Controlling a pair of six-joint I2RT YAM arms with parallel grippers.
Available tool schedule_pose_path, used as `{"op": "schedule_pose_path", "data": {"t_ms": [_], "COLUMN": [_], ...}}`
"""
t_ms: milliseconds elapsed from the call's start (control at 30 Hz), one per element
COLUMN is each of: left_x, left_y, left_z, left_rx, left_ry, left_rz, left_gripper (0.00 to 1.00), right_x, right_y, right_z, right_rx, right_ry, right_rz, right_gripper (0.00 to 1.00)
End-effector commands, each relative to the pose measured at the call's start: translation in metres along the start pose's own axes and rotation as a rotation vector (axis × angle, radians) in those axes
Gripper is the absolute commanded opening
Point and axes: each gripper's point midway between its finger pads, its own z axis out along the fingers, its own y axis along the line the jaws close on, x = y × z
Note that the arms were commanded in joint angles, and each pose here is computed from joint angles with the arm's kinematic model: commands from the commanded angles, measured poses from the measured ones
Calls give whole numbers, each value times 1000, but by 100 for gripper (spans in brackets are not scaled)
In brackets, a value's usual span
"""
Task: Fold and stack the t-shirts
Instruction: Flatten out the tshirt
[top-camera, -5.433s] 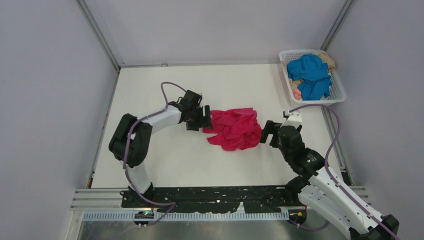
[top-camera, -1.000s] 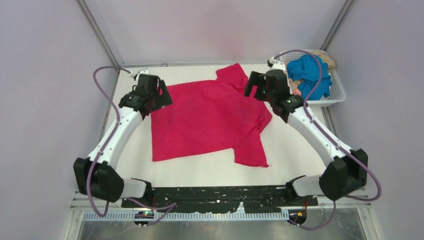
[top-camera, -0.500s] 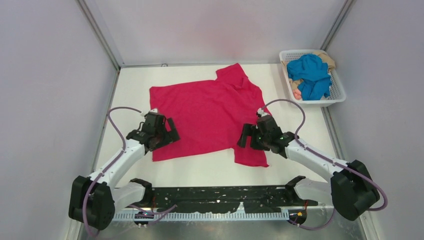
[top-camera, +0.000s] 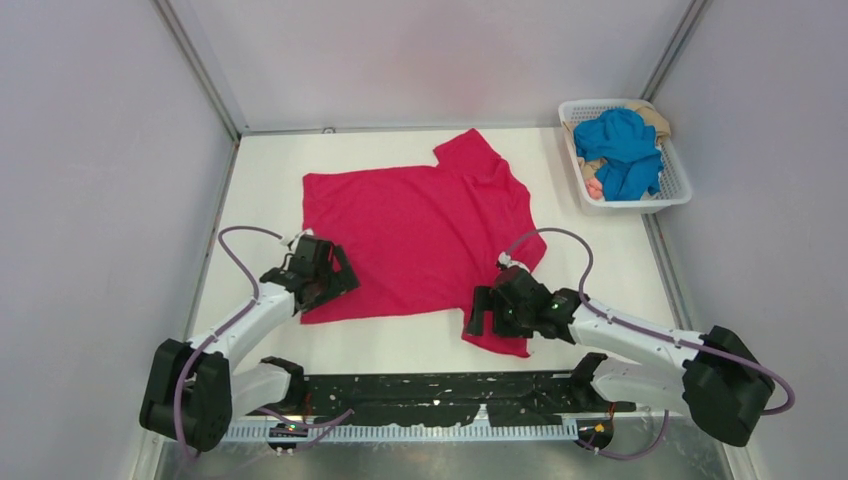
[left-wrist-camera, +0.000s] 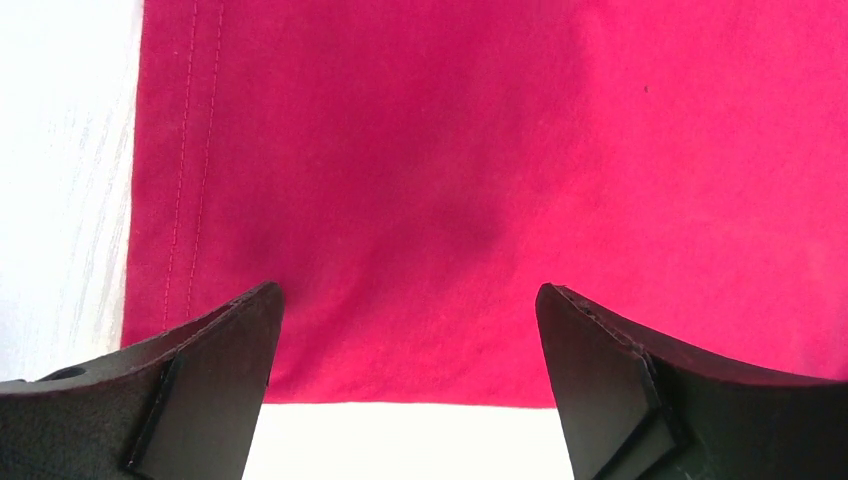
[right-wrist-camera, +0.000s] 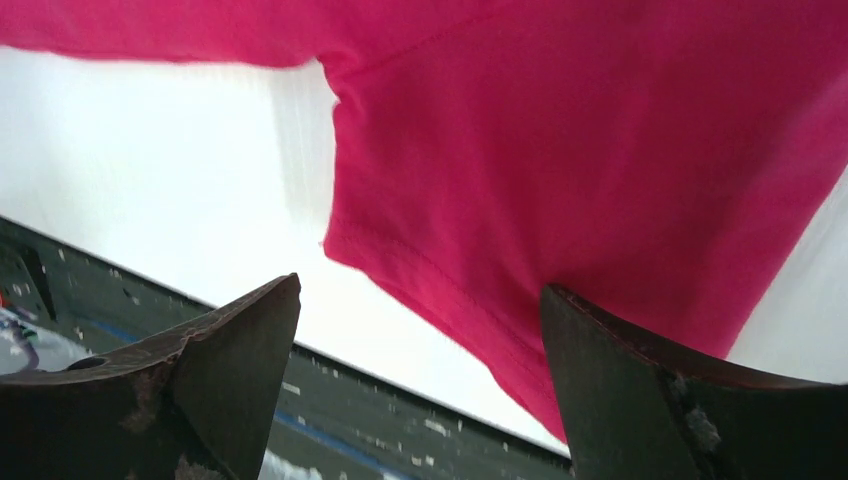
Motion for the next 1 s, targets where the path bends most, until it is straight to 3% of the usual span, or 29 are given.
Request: {"op": "schedule_pose_path", "data": {"t_ms": [0, 133, 267, 400, 500, 567, 767, 967], "left_x": [-8, -9, -3, 7, 11, 11, 15, 14], "left_y": [4, 12, 21, 29, 29, 28, 33, 31], "left_z": [0, -4, -6, -4, -1, 0, 0, 0], "left_rx": [-26, -74, -108, -118, -109, -104, -124, -121], "left_ry": [-48, -45, -33, -16, -5, -6, 5, 10], "left_rz": [-25, -20, -22, -20, -23, -24, -23, -34], "left_gripper": [100, 100, 100, 100, 99, 100, 100, 100], "right_x": [61, 48, -22, -82, -115, -156, -195, -189], "right_y": [-28, -15, -17, -17, -27, -42, -71, -99], "right_z": [-19, -33, -60, -69, -52, -40, -1, 32], "right_rx": [117, 72, 197, 227, 216, 220, 223, 257], "right_ry": [179, 122, -137, -279, -305, -407, -408, -315], "right_rz": [93, 32, -36, 14, 84, 129, 204, 255], "right_gripper": [95, 95, 95, 95, 95, 95, 95, 95]}}
